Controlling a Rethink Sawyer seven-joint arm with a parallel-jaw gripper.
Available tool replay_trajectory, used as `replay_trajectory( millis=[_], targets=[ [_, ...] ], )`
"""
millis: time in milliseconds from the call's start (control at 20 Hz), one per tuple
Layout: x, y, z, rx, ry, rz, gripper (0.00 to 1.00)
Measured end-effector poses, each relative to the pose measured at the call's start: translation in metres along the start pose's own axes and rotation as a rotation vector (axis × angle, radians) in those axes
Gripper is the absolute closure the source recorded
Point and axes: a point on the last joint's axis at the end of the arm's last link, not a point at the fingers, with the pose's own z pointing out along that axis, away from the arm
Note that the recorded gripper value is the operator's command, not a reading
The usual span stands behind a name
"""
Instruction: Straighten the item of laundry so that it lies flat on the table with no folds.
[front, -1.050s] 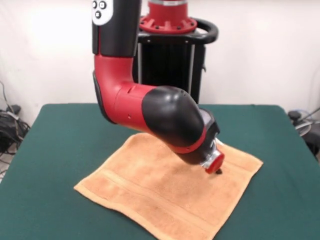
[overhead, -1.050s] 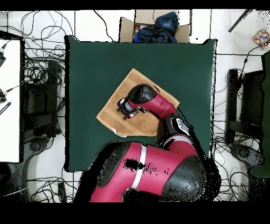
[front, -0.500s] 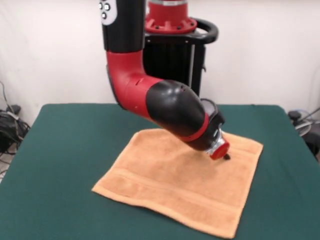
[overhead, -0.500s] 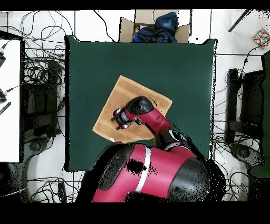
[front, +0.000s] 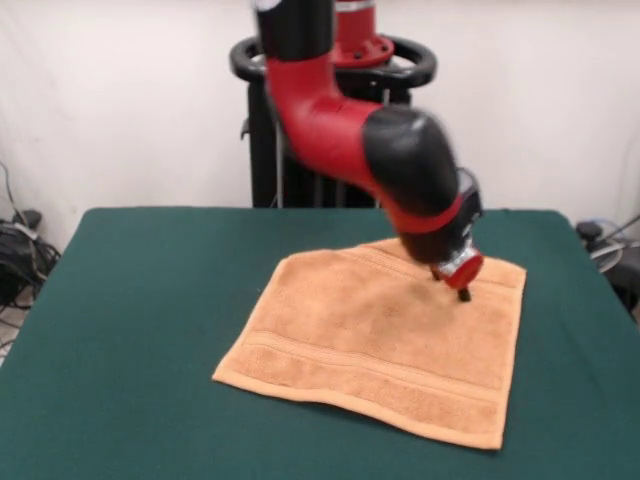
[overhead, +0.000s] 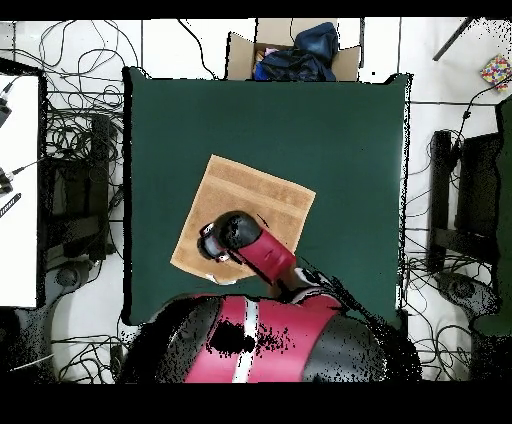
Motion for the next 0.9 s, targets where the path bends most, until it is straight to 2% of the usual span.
replay_trajectory(
  millis=[150, 200, 400, 450, 600, 650, 850, 900],
  targets=[
    [0.023, 0.0, 0.001, 0.004, -0.172, -0.064, 0.0],
    [0.034, -0.001, 0.003, 0.0, -0.253, -0.091, 0.0],
    [0.057, -0.006, 0.01, -0.021, -0.41, -0.119, 0.0],
    [0.069, -0.013, 0.014, -0.029, -0.471, -0.124, 0.0],
    [0.087, -0.022, 0.021, -0.031, -0.503, -0.125, 0.0],
    [0.102, -0.032, 0.027, -0.019, -0.496, -0.121, 0.0],
    [0.144, -0.056, 0.039, 0.034, -0.406, -0.113, 0.0],
    [0.163, -0.067, 0.04, 0.067, -0.349, -0.109, 0.0]
  ],
)
